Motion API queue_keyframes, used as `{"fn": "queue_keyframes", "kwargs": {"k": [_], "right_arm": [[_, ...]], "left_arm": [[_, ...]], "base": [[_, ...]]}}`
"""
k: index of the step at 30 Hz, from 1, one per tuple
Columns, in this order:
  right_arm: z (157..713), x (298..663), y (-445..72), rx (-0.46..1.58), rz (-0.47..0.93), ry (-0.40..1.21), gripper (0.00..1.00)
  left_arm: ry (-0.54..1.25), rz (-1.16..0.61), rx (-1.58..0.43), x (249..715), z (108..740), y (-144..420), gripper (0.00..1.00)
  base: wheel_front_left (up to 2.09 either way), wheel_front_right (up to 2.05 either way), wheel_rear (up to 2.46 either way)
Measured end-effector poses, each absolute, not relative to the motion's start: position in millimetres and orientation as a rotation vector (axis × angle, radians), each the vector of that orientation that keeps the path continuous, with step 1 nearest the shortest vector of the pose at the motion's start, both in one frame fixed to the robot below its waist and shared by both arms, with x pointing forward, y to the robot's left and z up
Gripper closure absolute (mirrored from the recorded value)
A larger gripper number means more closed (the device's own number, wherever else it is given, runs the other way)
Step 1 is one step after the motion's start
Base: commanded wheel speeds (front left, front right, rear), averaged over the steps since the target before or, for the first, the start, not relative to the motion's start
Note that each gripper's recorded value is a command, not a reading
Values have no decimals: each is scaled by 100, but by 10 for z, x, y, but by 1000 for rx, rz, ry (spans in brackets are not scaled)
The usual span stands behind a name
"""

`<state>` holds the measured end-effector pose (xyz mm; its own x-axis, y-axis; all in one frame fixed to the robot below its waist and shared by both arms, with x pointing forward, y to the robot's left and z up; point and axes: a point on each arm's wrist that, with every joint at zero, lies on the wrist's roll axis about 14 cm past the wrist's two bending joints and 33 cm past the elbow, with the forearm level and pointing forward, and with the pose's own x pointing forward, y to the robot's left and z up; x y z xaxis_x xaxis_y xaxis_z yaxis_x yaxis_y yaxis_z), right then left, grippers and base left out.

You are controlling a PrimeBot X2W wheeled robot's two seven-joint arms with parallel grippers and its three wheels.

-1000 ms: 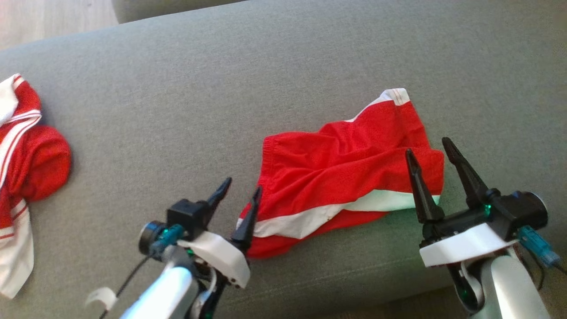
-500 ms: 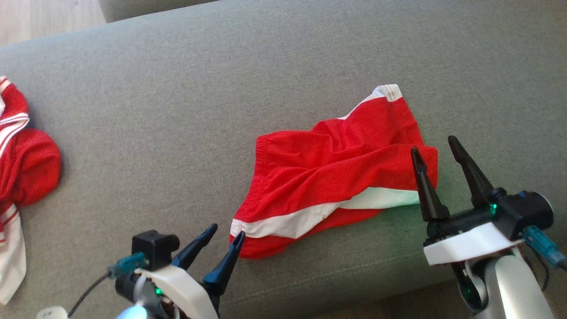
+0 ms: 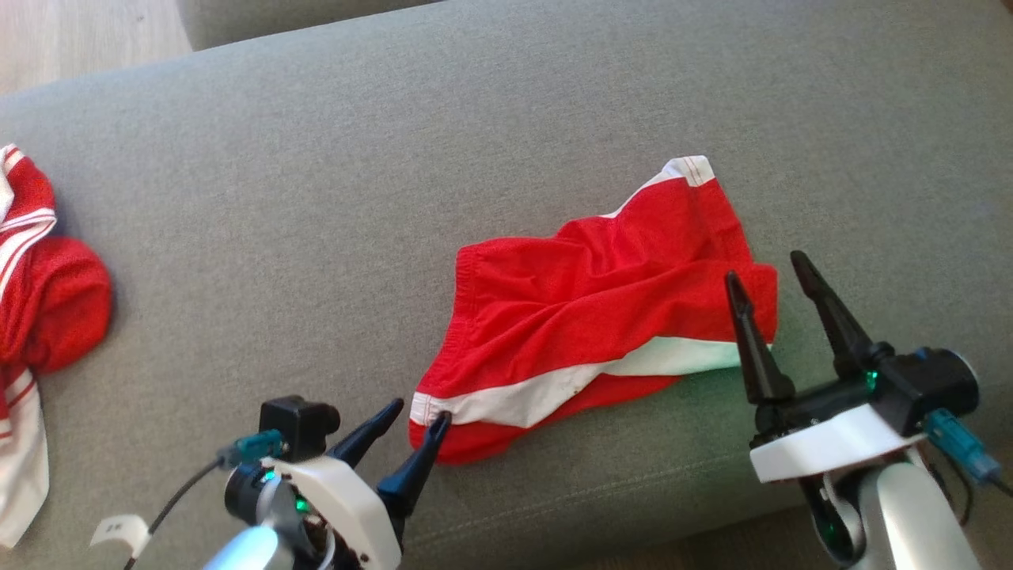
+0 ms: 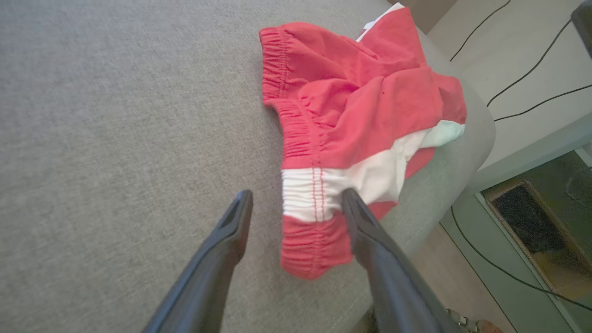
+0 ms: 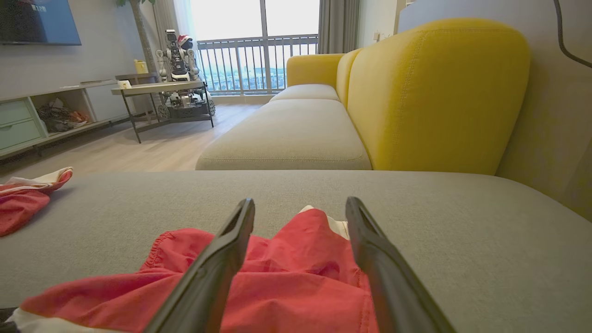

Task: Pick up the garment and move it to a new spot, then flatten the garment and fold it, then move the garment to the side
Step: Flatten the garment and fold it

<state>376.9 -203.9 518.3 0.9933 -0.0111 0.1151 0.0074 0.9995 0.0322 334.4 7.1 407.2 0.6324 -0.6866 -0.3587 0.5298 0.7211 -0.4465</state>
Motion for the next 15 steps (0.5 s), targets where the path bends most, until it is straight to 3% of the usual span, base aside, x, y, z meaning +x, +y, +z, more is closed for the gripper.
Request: {"fn": "queue_keyframes", "kwargs": {"k": [4,6,7,9,15], "right_arm": [[5177,3742,-2025,32,-6,-113,0],[5184,3736,-2027,32,-6,-115,0],[5187,3734,-2029,31,-7,-116,0],[5193,3731,-2030,31,-7,-117,0],[5148,3734,-1986,36,5,-104,0]], "left_arm": [[542,-718,-308,3359,4060,49,0],[553,-720,-304,3350,4044,45,29],[556,-720,-303,3344,4037,44,29],[567,-720,-304,3334,4027,46,52],[535,-696,-307,3376,4082,96,95]], "base": [[0,0,0],[0,0,0],[0,0,0],[0,0,0],[0,0,0]]}}
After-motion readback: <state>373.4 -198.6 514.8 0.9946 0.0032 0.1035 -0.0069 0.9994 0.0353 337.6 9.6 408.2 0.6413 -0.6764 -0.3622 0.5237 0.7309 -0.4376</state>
